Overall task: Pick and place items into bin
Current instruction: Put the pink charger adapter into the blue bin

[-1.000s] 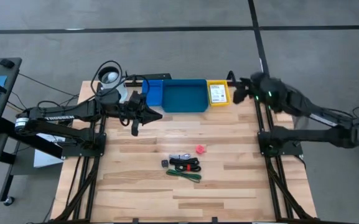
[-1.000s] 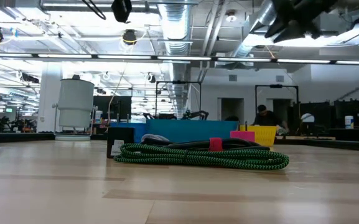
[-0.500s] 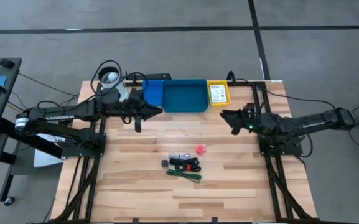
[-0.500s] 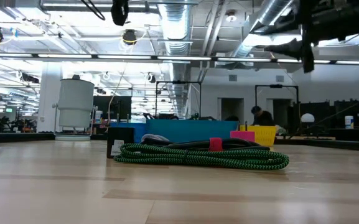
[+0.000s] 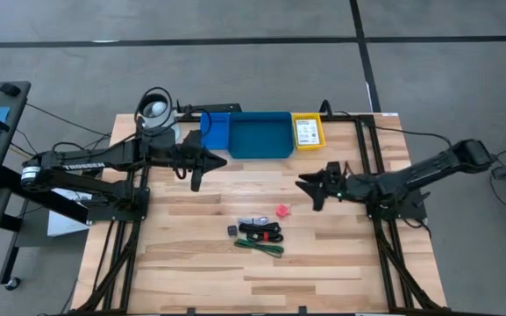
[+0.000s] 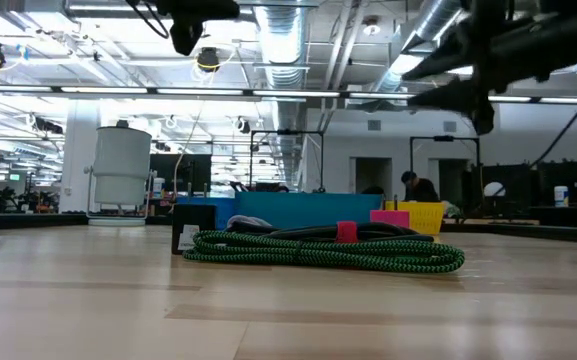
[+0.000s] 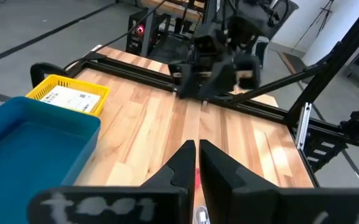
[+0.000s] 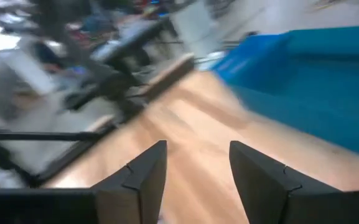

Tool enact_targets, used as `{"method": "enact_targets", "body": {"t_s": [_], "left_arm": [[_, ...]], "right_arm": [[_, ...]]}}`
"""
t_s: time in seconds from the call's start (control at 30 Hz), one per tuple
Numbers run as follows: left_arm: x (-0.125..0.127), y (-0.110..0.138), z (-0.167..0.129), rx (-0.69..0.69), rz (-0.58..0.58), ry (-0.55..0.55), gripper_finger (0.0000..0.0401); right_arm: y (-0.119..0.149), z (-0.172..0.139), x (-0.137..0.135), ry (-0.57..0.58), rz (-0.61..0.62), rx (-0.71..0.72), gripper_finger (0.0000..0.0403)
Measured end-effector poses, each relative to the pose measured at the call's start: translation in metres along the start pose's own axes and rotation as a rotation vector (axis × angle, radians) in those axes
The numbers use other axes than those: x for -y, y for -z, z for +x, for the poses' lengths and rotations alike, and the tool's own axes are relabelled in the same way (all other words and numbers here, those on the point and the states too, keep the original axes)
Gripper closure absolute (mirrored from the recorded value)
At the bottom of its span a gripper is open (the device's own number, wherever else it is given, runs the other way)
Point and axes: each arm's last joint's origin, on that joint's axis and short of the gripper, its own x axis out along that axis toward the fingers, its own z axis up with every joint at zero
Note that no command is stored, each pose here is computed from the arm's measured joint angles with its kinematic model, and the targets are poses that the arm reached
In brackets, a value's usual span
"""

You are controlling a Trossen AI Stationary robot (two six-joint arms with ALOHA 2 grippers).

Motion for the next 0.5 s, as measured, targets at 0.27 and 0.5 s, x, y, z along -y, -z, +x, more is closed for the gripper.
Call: {"method": "enact_targets", "body": {"t_s": [0.27, 0.5], "left_arm": [[0.001, 0.001, 0.000, -0.005, 0.001, 0.006, 0.0392], [0.002, 0.001, 0.000, -0.007, 0.000, 0.007, 0.0392]], "right_arm": [[0.022, 0.007, -0.018, 0.082, -0.310, -0.041, 0.0249], [0.055, 0.002, -0.027, 0.063, -0.367, -0.150, 0.0254]]}}
